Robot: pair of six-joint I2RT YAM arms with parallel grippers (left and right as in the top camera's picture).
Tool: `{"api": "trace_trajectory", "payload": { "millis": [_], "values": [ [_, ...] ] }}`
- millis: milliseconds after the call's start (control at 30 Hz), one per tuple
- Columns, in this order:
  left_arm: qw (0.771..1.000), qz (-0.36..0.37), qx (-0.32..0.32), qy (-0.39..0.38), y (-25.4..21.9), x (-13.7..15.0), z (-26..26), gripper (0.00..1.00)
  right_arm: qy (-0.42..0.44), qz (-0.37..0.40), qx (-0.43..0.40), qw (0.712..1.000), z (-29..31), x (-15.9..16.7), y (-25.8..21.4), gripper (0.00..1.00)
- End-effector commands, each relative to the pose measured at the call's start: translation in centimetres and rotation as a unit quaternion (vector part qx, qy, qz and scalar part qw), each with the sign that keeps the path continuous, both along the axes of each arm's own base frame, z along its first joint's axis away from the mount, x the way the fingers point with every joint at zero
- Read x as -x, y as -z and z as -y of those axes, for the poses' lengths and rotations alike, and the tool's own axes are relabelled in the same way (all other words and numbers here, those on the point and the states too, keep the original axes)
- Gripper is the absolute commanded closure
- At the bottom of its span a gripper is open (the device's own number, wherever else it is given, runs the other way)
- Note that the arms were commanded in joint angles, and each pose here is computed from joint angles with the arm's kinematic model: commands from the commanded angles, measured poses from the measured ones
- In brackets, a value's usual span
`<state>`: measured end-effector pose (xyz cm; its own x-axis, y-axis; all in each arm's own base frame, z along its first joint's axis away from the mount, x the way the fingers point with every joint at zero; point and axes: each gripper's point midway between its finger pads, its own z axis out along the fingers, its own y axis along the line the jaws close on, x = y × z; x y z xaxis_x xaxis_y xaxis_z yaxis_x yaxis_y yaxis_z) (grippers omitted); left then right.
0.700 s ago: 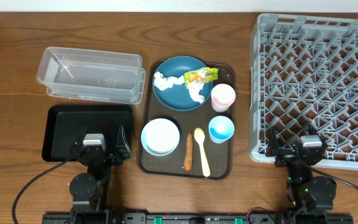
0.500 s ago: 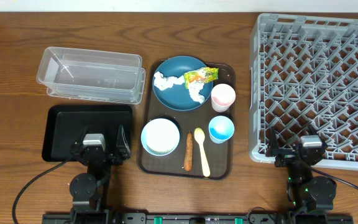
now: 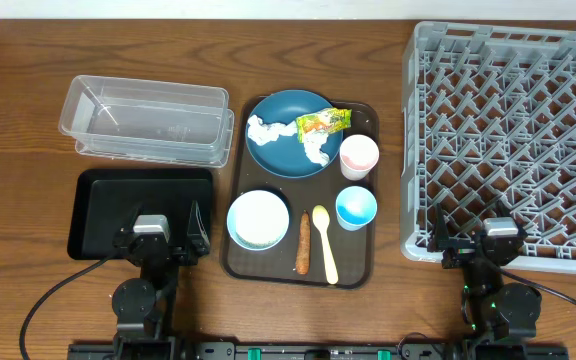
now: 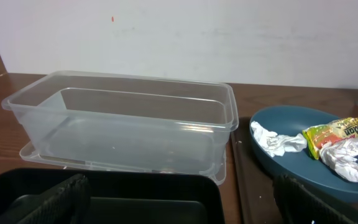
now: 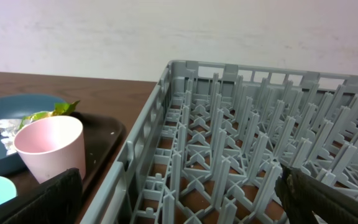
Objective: Sort waste into correct bins and load items into the dishwasher rack
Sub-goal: 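Raise the left arm and move it toward the blue plate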
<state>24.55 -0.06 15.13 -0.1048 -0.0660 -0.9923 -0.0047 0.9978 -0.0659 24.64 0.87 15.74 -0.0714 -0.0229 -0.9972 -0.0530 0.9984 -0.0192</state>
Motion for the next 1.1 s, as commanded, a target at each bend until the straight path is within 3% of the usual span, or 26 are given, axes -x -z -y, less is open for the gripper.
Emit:
{"api": "trace_trajectory", "payload": {
  "millis": [0,800,1067],
  "values": [
    [1.0,-0.023,-0.003,-0.001,1.4,0.1,-0.1,0.04,-0.008,0.001,0.006,1.0,-0.4,0.0,0.0,0.01],
    [1.0,-0.023,-0.003,-0.001,1.4,0.1,-0.1,0.04,-0.008,0.001,-0.003,1.0,-0.4,0.0,0.0,0.01],
    [0.997,-0.038,0.062,-0.003,0.0,0.6,0.2,0.04,-0.005,0.01,-0.038,0.999,-0.3,0.2,-1.3,0.01]
  ]
}}
